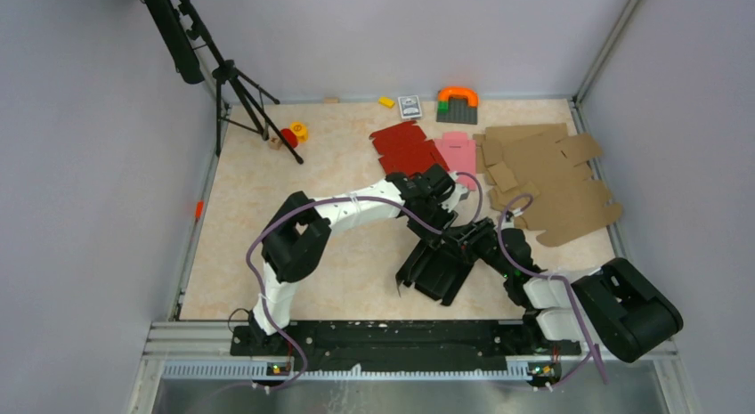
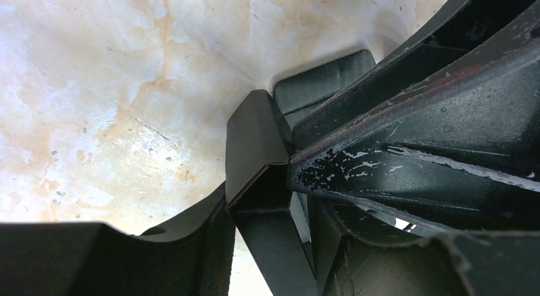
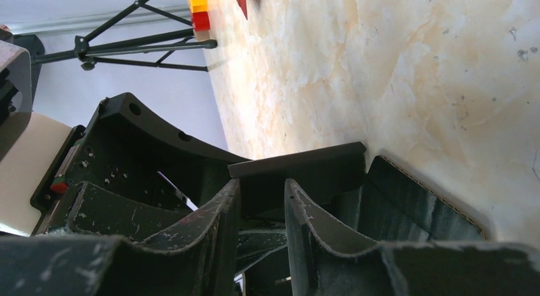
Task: Fold the paper box
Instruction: Fold the paper box at the center of the board.
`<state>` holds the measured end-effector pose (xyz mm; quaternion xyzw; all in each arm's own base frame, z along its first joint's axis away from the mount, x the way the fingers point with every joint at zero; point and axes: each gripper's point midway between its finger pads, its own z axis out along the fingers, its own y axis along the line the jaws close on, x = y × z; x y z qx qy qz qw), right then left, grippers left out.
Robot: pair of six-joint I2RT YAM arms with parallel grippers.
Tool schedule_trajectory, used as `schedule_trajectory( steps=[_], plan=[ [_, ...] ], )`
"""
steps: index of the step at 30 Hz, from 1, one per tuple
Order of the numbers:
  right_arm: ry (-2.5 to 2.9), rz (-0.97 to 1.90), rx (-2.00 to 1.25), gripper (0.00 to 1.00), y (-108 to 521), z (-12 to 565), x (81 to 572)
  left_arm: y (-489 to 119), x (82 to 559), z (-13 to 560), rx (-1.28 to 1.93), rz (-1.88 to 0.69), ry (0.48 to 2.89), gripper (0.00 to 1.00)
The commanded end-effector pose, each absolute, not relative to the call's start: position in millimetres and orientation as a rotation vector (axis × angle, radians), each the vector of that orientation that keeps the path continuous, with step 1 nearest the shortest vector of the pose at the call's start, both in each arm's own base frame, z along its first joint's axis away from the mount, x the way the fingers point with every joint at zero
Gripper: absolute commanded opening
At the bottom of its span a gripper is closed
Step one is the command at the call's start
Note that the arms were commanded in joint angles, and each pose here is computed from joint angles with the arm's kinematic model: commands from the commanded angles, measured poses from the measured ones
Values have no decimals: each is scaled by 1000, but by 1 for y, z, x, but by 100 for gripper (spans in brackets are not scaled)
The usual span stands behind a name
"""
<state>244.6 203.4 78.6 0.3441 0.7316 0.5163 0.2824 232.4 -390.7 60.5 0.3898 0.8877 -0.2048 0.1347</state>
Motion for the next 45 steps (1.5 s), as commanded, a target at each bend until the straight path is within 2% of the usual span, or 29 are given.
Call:
schedule_trajectory(
  steps=[1,5,8,11,16,18,21,26,39,43,45],
  plan=[
    [1907,1629,814,31,233,121,232,-431,247,99,1052,-756,2374,45],
    [1903,1652,827,30,236,123,231,-432,251,100,1025,-751,2361,43],
    [1892,1671,840,29,237,124,228,-432,255,101,1001,-737,2348,27],
    [1894,1663,851,29,235,121,227,-432,259,99,983,-718,2347,19],
    [1894,1636,870,28,230,116,225,-433,259,97,983,-720,2351,16],
    [1892,1618,885,28,227,113,225,-433,258,98,987,-731,2347,18],
    [1888,1605,898,28,224,112,225,-435,255,101,998,-754,2338,33],
    [1887,1611,893,27,225,114,224,-438,249,105,1023,-807,2322,46],
    [1888,1646,894,25,228,113,223,-440,245,107,1050,-839,2307,54],
    [1890,1649,889,25,229,113,222,-441,247,104,1037,-833,2313,53],
    [1893,1651,892,25,229,113,221,-439,252,103,1009,-802,2319,47]
  ],
)
